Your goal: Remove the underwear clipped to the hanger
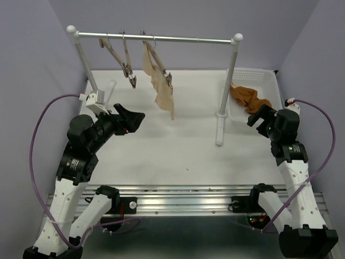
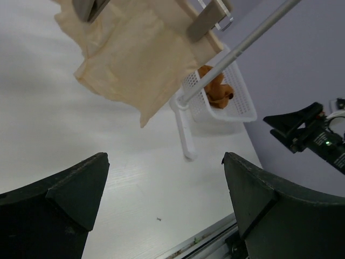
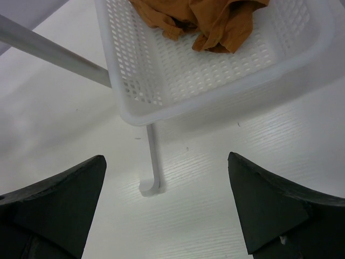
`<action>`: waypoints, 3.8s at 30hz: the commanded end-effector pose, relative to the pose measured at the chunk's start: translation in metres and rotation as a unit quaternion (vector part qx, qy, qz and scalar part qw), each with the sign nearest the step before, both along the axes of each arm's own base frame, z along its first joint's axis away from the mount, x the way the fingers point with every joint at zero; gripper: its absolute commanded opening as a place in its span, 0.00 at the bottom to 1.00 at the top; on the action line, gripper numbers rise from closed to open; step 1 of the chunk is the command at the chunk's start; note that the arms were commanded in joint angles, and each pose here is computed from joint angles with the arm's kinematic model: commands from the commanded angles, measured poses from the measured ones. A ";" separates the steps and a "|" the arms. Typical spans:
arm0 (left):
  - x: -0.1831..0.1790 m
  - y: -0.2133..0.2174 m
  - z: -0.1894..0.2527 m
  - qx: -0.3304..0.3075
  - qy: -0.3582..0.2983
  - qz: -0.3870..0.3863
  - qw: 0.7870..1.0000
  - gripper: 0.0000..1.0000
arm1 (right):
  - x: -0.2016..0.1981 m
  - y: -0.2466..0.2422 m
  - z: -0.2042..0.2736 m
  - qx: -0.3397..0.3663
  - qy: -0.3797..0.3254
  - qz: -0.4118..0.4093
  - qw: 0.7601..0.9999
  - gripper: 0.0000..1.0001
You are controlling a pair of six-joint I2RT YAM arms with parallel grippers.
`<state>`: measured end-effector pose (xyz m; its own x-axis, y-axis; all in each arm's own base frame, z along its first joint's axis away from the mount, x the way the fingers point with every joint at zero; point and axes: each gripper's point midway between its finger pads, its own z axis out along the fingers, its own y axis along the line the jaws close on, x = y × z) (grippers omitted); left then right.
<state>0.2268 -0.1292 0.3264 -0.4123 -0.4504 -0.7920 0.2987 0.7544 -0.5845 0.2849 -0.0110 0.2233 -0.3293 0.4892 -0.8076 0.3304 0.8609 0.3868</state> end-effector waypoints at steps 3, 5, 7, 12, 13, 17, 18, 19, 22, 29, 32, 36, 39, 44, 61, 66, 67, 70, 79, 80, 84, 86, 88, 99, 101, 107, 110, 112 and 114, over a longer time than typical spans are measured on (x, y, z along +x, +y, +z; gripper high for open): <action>-0.008 -0.017 0.113 -0.054 -0.143 -0.054 0.987 0.99 | 0.010 0.011 0.015 -0.006 -0.035 0.045 0.998 1.00; -0.004 -0.019 0.120 -0.053 -0.149 -0.057 0.986 0.99 | 0.013 0.027 0.024 -0.006 -0.057 0.098 0.994 1.00; 0.000 -0.018 0.127 -0.055 -0.158 -0.051 0.985 0.99 | 0.015 0.046 0.033 0.006 -0.071 0.155 0.985 1.00; 0.016 -0.024 0.140 -0.058 -0.161 -0.055 0.984 0.99 | 0.022 0.059 0.037 0.013 -0.068 0.200 0.977 1.00; 0.019 -0.027 0.140 -0.059 -0.157 -0.059 0.984 0.99 | 0.025 0.061 0.037 0.012 -0.069 0.207 0.976 1.00; 0.038 -0.040 0.143 -0.061 -0.146 -0.069 0.985 0.99 | 0.032 0.071 0.046 0.021 -0.078 0.235 0.969 1.00; 0.040 -0.042 0.148 -0.068 -0.153 -0.069 0.984 0.99 | 0.034 0.074 0.049 0.025 -0.084 0.244 0.966 1.00; 0.044 -0.047 0.149 -0.070 -0.153 -0.065 0.984 0.99 | 0.036 0.076 0.046 0.032 -0.079 0.247 0.965 1.00; 0.055 -0.053 0.162 -0.070 -0.164 -0.050 0.983 0.99 | 0.039 0.076 0.040 0.036 -0.069 0.248 0.966 1.00; 0.123 -0.066 0.143 -0.016 -0.087 0.047 0.995 0.99 | 0.037 0.064 0.027 0.016 -0.049 0.220 0.974 1.00; 0.143 -0.063 0.141 -0.006 -0.069 0.085 0.994 0.99 | 0.035 0.062 0.026 0.013 -0.050 0.214 0.975 1.00; 0.160 -0.066 0.145 0.006 -0.056 0.104 0.993 0.99 | 0.037 0.056 0.025 0.005 -0.047 0.199 0.979 1.00; 0.175 -0.074 0.141 0.013 -0.049 0.103 0.993 0.99 | 0.038 0.054 0.026 0.004 -0.047 0.194 0.980 1.00; 0.198 -0.080 0.131 0.032 -0.035 0.114 0.992 0.99 | 0.037 0.052 0.023 0.001 -0.043 0.187 0.981 1.00; 0.234 -0.070 0.093 0.092 0.004 0.180 0.979 0.83 | 0.037 0.042 0.023 -0.011 -0.041 0.163 0.986 1.00; 0.241 -0.071 0.085 0.105 0.010 0.183 0.977 0.65 | 0.038 0.041 0.023 -0.014 -0.040 0.160 0.986 1.00; 0.241 -0.071 0.084 0.106 0.010 0.181 0.978 0.62 | 0.038 0.041 0.024 -0.014 -0.042 0.159 0.986 1.00; 0.243 -0.071 0.082 0.109 0.011 0.182 0.977 0.51 | 0.038 0.040 0.022 -0.014 -0.039 0.158 0.987 1.00; 0.240 -0.072 0.094 0.105 -0.006 0.173 0.979 0.28 | 0.039 0.040 0.022 -0.014 -0.039 0.156 0.987 1.00; 0.239 -0.073 0.096 0.105 -0.009 0.171 0.980 0.24 | 0.039 0.040 0.021 -0.013 -0.037 0.156 0.987 1.00; 0.237 -0.071 0.106 0.107 -0.024 0.169 0.979 0.08 | 0.039 0.040 0.021 -0.012 -0.036 0.156 0.987 1.00; 0.235 -0.069 0.111 0.111 -0.031 0.171 0.979 0.02 | 0.039 0.039 0.021 -0.013 -0.036 0.155 0.987 1.00; 0.233 -0.066 0.117 0.113 -0.039 0.173 0.978 0.00 | 0.039 0.039 0.020 -0.012 -0.035 0.155 0.987 1.00; 0.216 -0.058 0.143 0.165 -0.096 0.189 0.963 0.00 | 0.039 0.039 0.021 -0.014 -0.036 0.155 0.987 1.00; 0.210 -0.055 0.151 0.163 -0.107 0.192 0.962 0.00 | 0.039 0.039 0.020 -0.014 -0.035 0.154 0.987 1.00; 0.202 -0.059 0.151 0.170 -0.121 0.172 0.963 0.00 | 0.039 0.040 0.018 -0.013 -0.032 0.157 0.987 1.00; 0.197 -0.061 0.146 0.176 -0.116 0.165 0.963 0.00 | 0.039 0.040 0.020 -0.013 -0.033 0.158 0.987 1.00; 0.194 -0.063 0.142 0.178 -0.117 0.161 0.964 0.00 | 0.038 0.040 0.020 -0.014 -0.034 0.160 0.986 1.00; 0.190 -0.062 0.144 0.177 -0.123 0.158 0.964 0.00 | 0.039 0.041 0.019 -0.014 -0.032 0.162 0.986 1.00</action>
